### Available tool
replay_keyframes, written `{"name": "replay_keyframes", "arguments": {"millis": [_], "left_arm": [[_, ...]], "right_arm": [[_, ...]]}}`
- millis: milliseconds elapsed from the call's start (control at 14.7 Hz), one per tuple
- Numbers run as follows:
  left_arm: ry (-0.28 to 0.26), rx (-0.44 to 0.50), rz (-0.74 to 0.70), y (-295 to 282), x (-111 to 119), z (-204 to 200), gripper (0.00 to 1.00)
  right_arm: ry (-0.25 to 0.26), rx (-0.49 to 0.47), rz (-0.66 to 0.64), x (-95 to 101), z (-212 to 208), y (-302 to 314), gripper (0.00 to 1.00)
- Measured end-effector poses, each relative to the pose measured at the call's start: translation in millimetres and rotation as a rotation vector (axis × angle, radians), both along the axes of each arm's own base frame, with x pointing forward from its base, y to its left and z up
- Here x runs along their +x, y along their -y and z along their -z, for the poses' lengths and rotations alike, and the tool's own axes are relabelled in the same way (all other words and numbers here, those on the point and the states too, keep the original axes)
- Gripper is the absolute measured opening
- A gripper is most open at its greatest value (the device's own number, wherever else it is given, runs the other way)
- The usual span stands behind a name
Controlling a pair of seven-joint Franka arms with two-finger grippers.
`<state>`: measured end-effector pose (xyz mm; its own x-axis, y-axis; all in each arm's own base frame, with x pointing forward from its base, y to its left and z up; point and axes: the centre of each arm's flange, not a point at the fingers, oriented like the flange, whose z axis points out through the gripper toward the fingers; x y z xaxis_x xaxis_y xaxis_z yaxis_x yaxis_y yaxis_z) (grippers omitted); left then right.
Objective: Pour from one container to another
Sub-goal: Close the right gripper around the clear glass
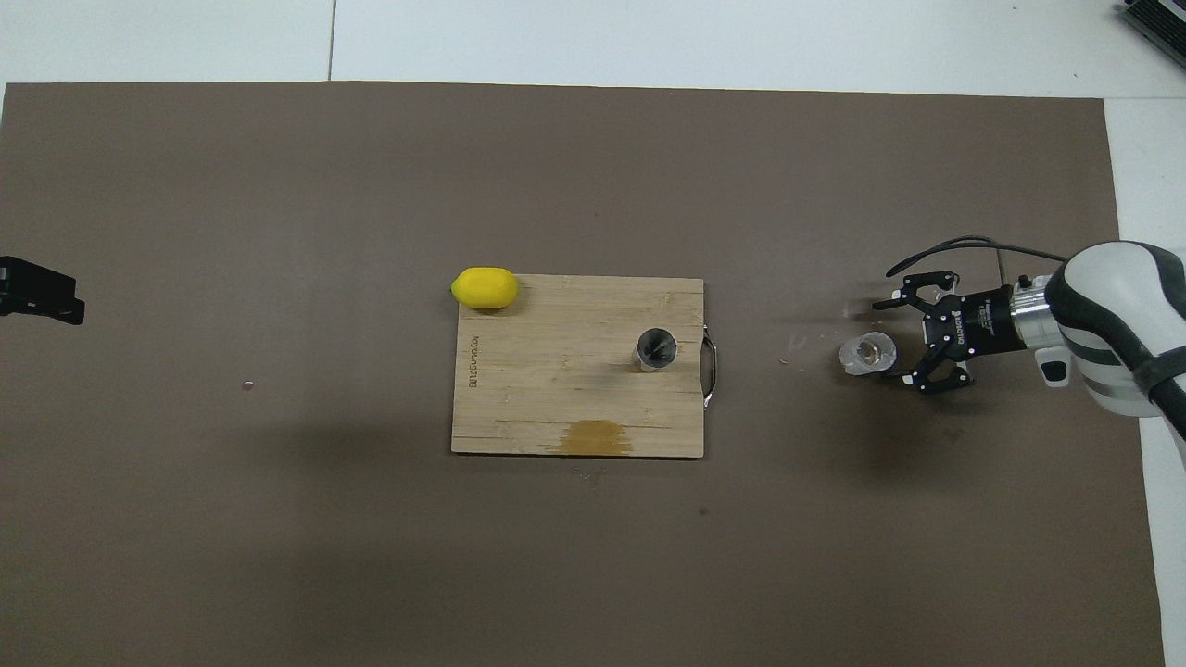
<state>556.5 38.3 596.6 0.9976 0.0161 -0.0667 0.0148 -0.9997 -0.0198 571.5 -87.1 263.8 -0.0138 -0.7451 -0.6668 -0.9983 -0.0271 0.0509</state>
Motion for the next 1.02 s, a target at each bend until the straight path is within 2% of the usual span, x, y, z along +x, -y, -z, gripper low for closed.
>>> {"name": "replay_keyframes", "arguments": {"millis": [273, 682, 955, 1023], "left_arm": [[0.001, -0.044, 0.02, 17.2, 0.6, -0.1, 1.0], [0.025, -0.047, 0.165, 105.9, -10.2, -15.3, 1.0], [0.033, -0.047, 0.16, 102.5, -12.1, -19.5, 1.0], [0.033, -0.047, 0.158, 101.7, -12.1, -19.3, 1.0]], "right_arm": [[0.018, 0.007, 0.007, -4.7, 5.8, -0.2, 1.0], [0.033, 0.018, 0.011, -10.7, 9.9, -1.1, 1.0], [0.037, 0.032, 0.025, -11.9, 9.7, -2.1, 0.98], [0.04, 0.04, 0.033, -11.6, 9.3, -2.5, 0.93]]}}
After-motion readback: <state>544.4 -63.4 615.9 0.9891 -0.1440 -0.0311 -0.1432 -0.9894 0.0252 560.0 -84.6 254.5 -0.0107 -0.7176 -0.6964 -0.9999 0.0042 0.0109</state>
